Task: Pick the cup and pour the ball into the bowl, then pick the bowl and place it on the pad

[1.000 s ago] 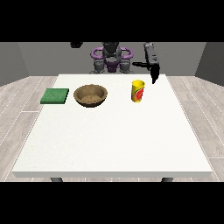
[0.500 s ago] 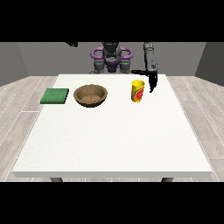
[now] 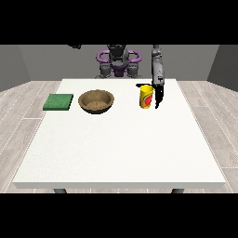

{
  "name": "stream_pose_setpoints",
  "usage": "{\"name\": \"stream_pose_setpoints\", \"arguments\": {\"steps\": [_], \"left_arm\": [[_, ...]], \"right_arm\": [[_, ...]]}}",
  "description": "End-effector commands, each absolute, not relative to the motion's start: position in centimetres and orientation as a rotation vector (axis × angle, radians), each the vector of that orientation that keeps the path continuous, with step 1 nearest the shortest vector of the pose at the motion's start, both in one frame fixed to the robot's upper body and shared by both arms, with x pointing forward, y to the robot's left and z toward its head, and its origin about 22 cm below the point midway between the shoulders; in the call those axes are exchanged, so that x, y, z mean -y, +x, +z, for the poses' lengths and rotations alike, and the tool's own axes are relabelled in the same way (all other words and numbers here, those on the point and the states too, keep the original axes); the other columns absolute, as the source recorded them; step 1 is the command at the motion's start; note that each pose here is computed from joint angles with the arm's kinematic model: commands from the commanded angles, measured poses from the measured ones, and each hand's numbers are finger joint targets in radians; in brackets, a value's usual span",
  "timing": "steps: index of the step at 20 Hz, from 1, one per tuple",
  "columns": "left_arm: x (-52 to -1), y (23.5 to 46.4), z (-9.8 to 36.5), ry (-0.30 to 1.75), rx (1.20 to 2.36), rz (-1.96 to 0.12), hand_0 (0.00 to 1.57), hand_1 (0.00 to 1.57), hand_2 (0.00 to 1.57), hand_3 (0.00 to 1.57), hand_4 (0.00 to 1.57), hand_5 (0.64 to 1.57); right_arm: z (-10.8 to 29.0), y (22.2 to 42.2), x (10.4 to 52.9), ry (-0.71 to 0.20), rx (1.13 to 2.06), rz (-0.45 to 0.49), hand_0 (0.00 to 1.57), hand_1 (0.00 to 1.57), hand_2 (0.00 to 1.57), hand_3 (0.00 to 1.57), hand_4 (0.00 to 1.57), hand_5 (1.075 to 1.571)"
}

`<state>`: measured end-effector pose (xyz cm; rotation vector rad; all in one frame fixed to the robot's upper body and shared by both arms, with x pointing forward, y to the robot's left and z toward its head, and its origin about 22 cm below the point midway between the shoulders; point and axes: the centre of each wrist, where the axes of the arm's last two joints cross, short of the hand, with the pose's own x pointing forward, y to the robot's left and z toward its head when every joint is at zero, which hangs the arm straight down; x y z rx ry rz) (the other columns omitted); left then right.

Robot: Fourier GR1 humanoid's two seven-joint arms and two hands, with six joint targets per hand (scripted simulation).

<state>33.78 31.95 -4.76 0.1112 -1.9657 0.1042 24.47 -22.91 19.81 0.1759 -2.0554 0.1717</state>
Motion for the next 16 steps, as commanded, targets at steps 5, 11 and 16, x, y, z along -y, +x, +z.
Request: {"name": "stream_pose_setpoints", "arguments": {"steps": [5,11,16], "left_arm": [[-34.7,32.2,-6.0,0.371,2.051,-0.005,1.32,1.32,1.57,1.57,0.93,1.56],[-35.2,31.8,-7.0,0.503,2.03,-0.078,1.32,1.32,1.57,1.57,1.07,1.487],[-31.3,34.2,-5.5,0.571,1.961,-0.197,1.34,1.34,1.57,1.57,1.1,1.498]], "right_arm": [[21.3,22.2,24.3,0.19,2.105,0.205,0.0,0.0,0.0,0.0,0.0,1.561],[23.0,21.2,26.0,0.183,2.141,0.211,0.0,0.0,0.0,0.0,0.07,1.562],[19.6,23.8,28.7,0.161,2.006,0.13,0.0,0.0,0.0,0.0,0.12,1.559]]}}
